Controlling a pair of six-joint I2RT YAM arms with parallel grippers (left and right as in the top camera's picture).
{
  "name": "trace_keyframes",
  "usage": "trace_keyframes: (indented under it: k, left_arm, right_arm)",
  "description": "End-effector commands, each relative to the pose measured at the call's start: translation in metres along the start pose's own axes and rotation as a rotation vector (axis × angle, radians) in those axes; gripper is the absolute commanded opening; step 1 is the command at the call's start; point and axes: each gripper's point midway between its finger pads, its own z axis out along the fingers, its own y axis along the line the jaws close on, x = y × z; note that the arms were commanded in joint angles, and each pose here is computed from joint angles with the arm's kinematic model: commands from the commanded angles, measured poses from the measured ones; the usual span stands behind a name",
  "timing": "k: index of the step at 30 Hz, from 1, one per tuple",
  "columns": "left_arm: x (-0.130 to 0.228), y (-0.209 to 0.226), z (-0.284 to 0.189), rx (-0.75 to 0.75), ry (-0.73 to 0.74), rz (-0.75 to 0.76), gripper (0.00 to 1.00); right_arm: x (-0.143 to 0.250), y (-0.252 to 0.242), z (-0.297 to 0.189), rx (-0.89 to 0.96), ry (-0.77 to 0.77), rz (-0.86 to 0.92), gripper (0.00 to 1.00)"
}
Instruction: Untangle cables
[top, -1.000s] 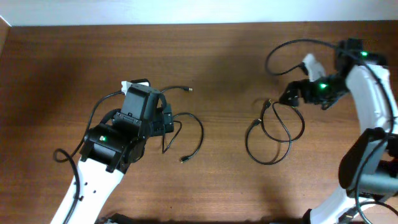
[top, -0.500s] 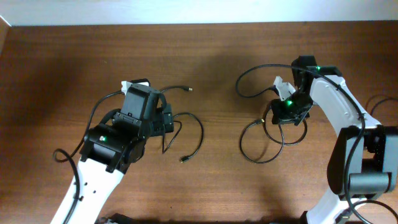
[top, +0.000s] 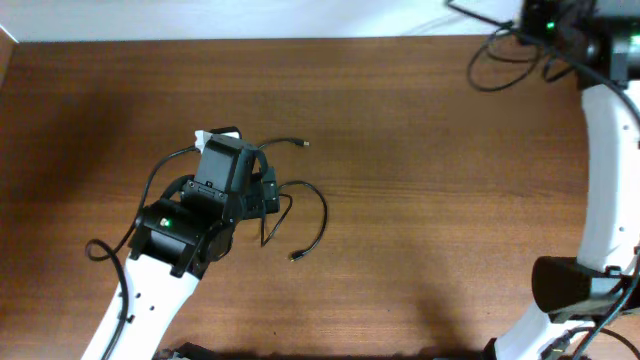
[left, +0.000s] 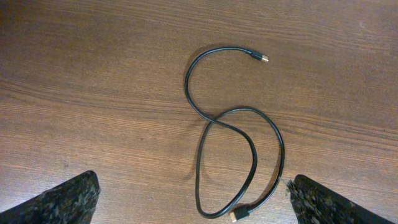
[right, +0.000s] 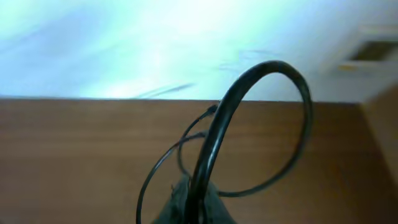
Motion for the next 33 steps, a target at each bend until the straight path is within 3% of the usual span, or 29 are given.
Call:
trace_keyframes:
  k: [1, 7, 9, 13, 19, 20, 21, 22, 23, 26, 30, 32, 33]
  left_arm:
    - [-0.001, 0.003, 0.000, -0.014, -0.006, -0.010, 0.99]
    - [-0.001, 0.003, 0.000, -0.014, -0.006, -0.010, 0.99]
    - [-0.001, 0.003, 0.000, -0.014, -0.006, -0.010, 0.99]
    - [-0.001, 0.003, 0.000, -0.014, -0.006, -0.010, 0.99]
    - [-0.001, 0.003, 0.000, -0.014, -0.006, -0.010, 0.99]
    - [-0.001, 0.003, 0.000, -0.014, -0.006, -0.010, 0.99]
    - [-0.001, 0.003, 0.000, -0.014, -0.006, -0.010, 0.99]
    - [-0.001, 0.003, 0.000, -0.014, -0.006, -0.010, 0.99]
    - [-0.001, 0.003, 0.000, -0.014, -0.006, -0.010, 0.99]
    - [-0.001, 0.003, 0.000, -0.014, -0.006, -0.010, 0.99]
    - [-0.001, 0.003, 0.000, -0.014, -0.006, -0.010, 0.99]
    - [-0.001, 0.003, 0.000, -0.014, -0.006, -0.010, 0.99]
    - [-0.001, 0.003, 0.000, -0.014, -0.006, -0.010, 0.99]
  right_arm:
    - [-0.006, -0.073, 0.003, 0.154, -0.044, 0.215, 0.04]
    - [0.017, -0.180, 0.033, 0.319, -0.037, 0.378, 0.04]
    - [0.037, -0.206, 0.071, 0.350, 0.000, 0.405, 0.04]
    - [0.112, -0.237, 0.146, 0.393, 0.157, 0.552, 0.04]
    - [0.206, -0.288, 0.164, 0.472, 0.371, 0.648, 0.04]
    - [0.214, -0.300, 0.157, 0.483, 0.383, 0.673, 0.18]
    - [0.217, -0.303, 0.155, 0.471, 0.386, 0.688, 0.42]
    - [0.222, -0.305, 0.153, 0.448, 0.395, 0.710, 0.84]
    - [0.227, -0.303, 0.150, 0.383, 0.410, 0.750, 1.00]
    - [0.194, -0.279, 0.135, 0.092, 0.336, 0.848, 0.99]
    - [0.161, -0.276, 0.076, 0.230, 0.306, 0.762, 0.99]
    - [0.146, -0.252, 0.053, 0.200, 0.313, 0.732, 0.99]
    - [0.135, -0.219, 0.050, 0.099, 0.331, 0.647, 0.99]
